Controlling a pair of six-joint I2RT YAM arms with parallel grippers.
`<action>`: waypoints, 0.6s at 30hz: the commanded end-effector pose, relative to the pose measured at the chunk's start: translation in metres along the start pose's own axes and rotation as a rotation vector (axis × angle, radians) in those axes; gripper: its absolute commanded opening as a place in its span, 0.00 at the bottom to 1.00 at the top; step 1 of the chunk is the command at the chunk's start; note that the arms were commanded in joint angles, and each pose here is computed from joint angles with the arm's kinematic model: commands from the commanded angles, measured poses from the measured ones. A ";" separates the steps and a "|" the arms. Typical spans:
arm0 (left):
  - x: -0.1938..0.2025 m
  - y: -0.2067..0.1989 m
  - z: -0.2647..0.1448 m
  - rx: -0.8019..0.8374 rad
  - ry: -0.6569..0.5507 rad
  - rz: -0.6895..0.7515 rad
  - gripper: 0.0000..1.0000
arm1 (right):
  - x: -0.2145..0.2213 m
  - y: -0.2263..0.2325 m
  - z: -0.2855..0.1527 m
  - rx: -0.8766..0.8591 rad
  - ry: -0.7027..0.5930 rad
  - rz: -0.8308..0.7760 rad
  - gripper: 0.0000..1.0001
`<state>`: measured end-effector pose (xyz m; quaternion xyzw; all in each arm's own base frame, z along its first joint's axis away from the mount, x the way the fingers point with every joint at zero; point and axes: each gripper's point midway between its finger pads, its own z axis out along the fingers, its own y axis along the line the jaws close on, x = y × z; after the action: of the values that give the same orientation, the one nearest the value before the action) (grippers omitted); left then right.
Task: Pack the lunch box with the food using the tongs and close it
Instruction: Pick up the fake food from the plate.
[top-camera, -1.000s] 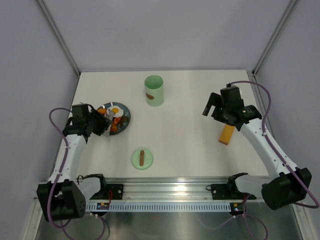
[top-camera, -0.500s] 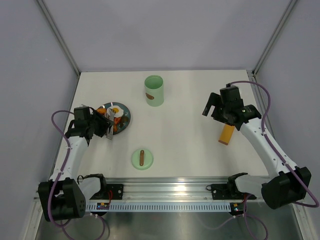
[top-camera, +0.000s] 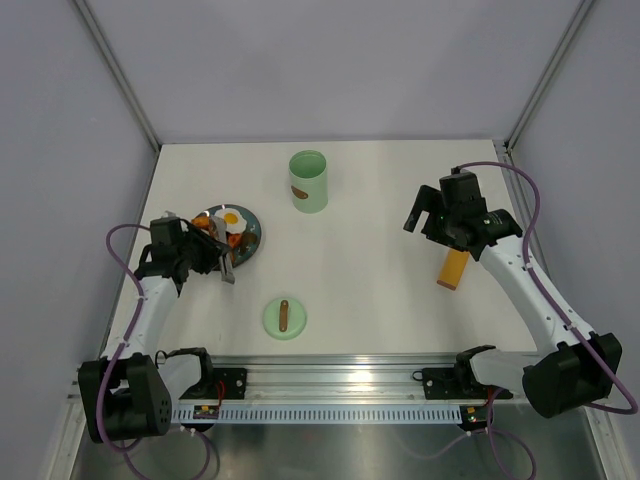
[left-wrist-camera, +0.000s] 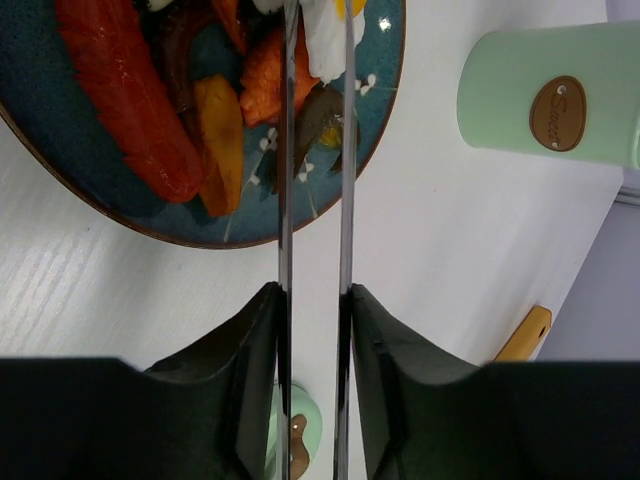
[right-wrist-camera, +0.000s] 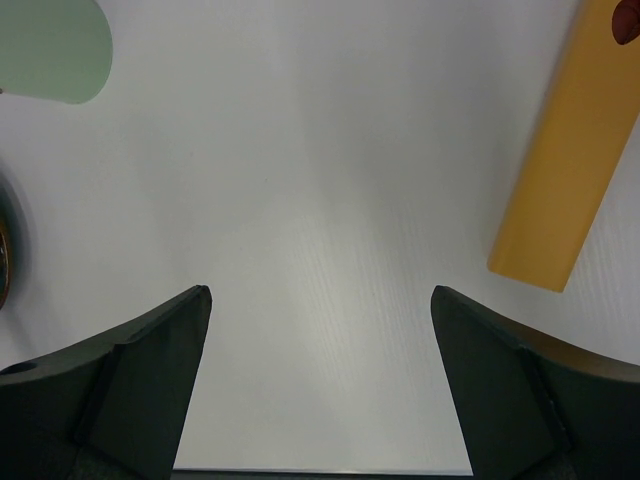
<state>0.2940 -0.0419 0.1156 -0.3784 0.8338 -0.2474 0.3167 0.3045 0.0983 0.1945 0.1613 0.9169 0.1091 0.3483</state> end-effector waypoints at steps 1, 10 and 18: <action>-0.013 -0.019 -0.004 0.082 -0.047 0.011 0.33 | -0.009 0.011 -0.001 -0.035 -0.026 0.000 1.00; -0.013 -0.024 -0.019 0.075 -0.053 0.024 0.16 | -0.007 0.014 0.003 -0.045 -0.015 0.002 0.99; -0.020 -0.034 -0.040 0.076 -0.068 0.119 0.00 | -0.008 0.020 0.007 -0.070 -0.008 0.000 0.99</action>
<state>0.2829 -0.0424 0.1331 -0.3642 0.8401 -0.2430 0.3201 0.3086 0.1039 0.1873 0.1574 0.9209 0.1152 0.3375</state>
